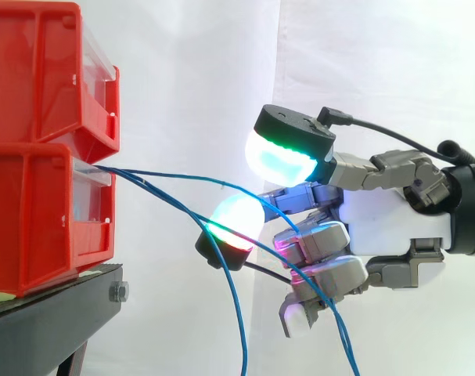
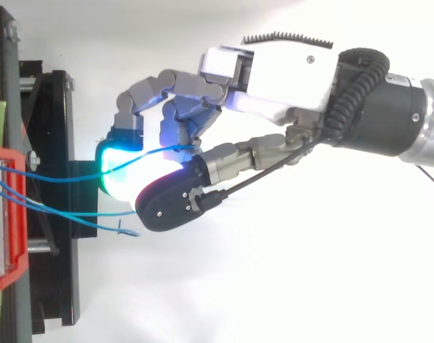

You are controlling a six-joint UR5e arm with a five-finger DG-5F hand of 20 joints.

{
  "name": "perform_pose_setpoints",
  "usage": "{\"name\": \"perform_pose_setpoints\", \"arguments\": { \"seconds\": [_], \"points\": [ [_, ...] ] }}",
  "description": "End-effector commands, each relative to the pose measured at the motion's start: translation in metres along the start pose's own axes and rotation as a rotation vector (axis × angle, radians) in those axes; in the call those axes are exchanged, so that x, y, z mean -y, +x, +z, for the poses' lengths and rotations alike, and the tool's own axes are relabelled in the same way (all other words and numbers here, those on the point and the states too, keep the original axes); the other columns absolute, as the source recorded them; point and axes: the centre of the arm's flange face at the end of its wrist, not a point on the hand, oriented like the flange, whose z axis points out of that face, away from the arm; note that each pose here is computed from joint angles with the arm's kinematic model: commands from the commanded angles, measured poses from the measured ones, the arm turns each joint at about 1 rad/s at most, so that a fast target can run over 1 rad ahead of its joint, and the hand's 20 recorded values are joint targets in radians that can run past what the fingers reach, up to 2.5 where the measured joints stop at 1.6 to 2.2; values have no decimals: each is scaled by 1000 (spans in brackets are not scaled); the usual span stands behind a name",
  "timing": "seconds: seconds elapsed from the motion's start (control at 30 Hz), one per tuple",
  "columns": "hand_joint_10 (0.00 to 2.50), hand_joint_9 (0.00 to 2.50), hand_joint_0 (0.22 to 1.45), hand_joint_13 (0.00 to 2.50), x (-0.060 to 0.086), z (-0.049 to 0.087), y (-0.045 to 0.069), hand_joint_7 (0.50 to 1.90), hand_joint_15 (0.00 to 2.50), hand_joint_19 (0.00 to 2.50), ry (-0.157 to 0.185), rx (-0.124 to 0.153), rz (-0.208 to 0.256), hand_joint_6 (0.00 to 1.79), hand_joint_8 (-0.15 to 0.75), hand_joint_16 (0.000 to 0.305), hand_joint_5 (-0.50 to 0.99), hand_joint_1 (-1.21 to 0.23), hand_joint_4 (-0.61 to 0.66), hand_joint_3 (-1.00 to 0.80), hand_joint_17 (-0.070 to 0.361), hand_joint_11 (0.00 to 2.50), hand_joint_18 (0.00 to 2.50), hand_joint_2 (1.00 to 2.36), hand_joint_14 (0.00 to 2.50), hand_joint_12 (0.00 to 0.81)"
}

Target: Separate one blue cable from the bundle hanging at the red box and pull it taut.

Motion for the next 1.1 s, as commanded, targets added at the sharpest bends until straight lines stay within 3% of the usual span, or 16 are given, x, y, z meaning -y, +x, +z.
{"name": "perform_pose_setpoints", "arguments": {
  "seconds": [0.0,0.17,0.33,0.63,0.77,0.97,1.07],
  "points": [
    [1212,545,598,982,0,0,-1,999,1532,680,2,1,0,731,323,41,-191,-637,175,-470,91,1273,848,1003,645,324],
    [1332,549,604,911,0,0,-4,996,1434,779,3,6,1,733,322,41,-190,-625,173,-476,93,1256,907,1002,1142,328],
    [1408,547,596,875,1,0,-5,995,1410,863,4,2,7,734,326,42,-189,-528,170,-500,94,1229,952,1000,1446,337],
    [1440,606,627,900,-11,3,-7,976,1391,880,1,6,6,755,320,42,-186,-543,170,-451,95,1223,1000,1004,1556,341],
    [1524,624,643,911,-14,3,-7,967,1393,877,14,4,3,769,312,43,-186,-558,169,-401,96,1219,1017,1009,1546,334],
    [1549,628,646,920,-29,-2,-12,962,1414,877,50,2,-10,773,317,43,-186,-573,160,-350,96,1235,1019,1013,1517,338],
    [1551,625,654,923,-32,-4,-11,977,1432,885,57,0,-12,775,315,44,-189,-639,161,-262,98,1238,1019,1018,1514,345]
  ]
}}
